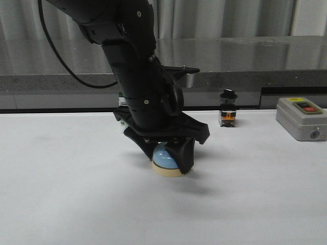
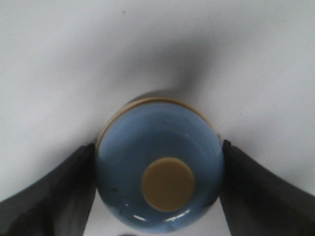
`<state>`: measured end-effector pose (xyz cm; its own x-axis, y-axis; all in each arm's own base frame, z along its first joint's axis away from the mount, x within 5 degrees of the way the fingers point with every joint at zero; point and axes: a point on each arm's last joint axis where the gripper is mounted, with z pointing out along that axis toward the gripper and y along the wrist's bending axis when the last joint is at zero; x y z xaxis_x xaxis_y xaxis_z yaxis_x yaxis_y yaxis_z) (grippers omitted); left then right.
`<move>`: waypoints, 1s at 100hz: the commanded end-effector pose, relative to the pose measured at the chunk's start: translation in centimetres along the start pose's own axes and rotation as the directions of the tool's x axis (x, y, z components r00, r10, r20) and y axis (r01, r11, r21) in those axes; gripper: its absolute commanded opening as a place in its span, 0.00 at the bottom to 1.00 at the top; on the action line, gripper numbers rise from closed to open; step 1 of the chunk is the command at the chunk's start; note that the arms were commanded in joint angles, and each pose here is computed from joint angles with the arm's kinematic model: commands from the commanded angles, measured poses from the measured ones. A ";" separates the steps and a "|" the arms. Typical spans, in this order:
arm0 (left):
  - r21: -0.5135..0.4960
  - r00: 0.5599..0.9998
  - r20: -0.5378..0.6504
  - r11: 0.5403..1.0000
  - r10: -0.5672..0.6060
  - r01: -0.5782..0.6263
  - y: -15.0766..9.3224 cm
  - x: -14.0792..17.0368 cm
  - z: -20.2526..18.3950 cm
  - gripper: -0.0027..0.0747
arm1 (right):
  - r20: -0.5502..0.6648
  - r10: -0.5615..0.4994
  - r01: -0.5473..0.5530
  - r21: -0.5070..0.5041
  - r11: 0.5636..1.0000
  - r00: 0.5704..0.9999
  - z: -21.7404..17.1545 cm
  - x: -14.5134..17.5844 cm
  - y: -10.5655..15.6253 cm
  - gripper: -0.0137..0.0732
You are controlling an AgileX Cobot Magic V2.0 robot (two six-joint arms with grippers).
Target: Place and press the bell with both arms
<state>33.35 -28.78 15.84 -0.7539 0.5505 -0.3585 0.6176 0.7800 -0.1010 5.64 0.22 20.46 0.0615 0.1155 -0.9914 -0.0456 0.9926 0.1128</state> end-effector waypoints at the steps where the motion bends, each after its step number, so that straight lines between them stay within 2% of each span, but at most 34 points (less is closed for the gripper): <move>1: 0.021 0.995 0.098 1.000 0.003 -0.005 -1.0 -1.5 -2.8 0.34 | 0.112 -0.006 0.007 -0.010 1.000 0.994 -0.2 -1.3 0.2 0.09; 10: 0.024 0.995 0.098 1.000 0.006 -0.009 -1.2 -1.5 -2.8 0.39 | 0.112 -0.006 0.007 -0.010 1.000 0.994 -0.2 -1.3 0.2 0.09; 20: 0.025 0.995 0.097 1.000 0.008 -0.010 -1.3 -1.5 -2.8 0.61 | 0.112 -0.006 0.007 -0.010 1.000 0.994 -0.2 -1.3 0.2 0.09; 21: 0.025 0.995 0.096 1.000 0.008 -0.010 -1.3 -1.5 -2.7 0.66 | 0.112 -0.006 0.007 -0.010 1.000 0.994 -0.2 -1.3 0.2 0.09; 22: 0.025 0.995 0.096 1.000 0.008 -0.010 -1.3 -1.5 -2.7 0.66 | 0.112 -0.006 0.007 -0.010 1.000 0.994 -0.2 -1.3 0.2 0.09; 26: 0.025 0.995 0.096 1.000 0.008 -0.010 -1.3 -1.5 -2.7 0.79 | 0.111 -0.006 0.007 -0.010 1.000 0.994 -0.2 -1.3 0.2 0.09; 35: 0.025 0.996 0.087 1.000 0.008 -0.010 -1.3 -1.4 -2.7 0.94 | 0.111 -0.006 0.007 -0.010 1.000 0.994 -0.2 -1.3 0.2 0.09; 66: 0.029 0.993 0.115 0.999 0.011 -0.015 -1.5 -2.0 -4.1 0.90 | 0.111 -0.006 0.007 -0.010 1.000 0.994 -0.2 -1.3 0.2 0.09; 100: 0.035 0.969 0.246 0.999 -0.002 -0.007 -1.6 -3.1 -11.3 0.90 | 0.111 -0.006 0.007 -0.010 1.000 0.994 -0.2 -1.3 0.2 0.09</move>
<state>32.59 -29.10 22.01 -0.7203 0.5270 -0.4511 0.6329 0.7654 -0.1163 5.64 0.22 20.46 0.0615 0.1155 -0.9914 -0.0456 0.9926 0.1128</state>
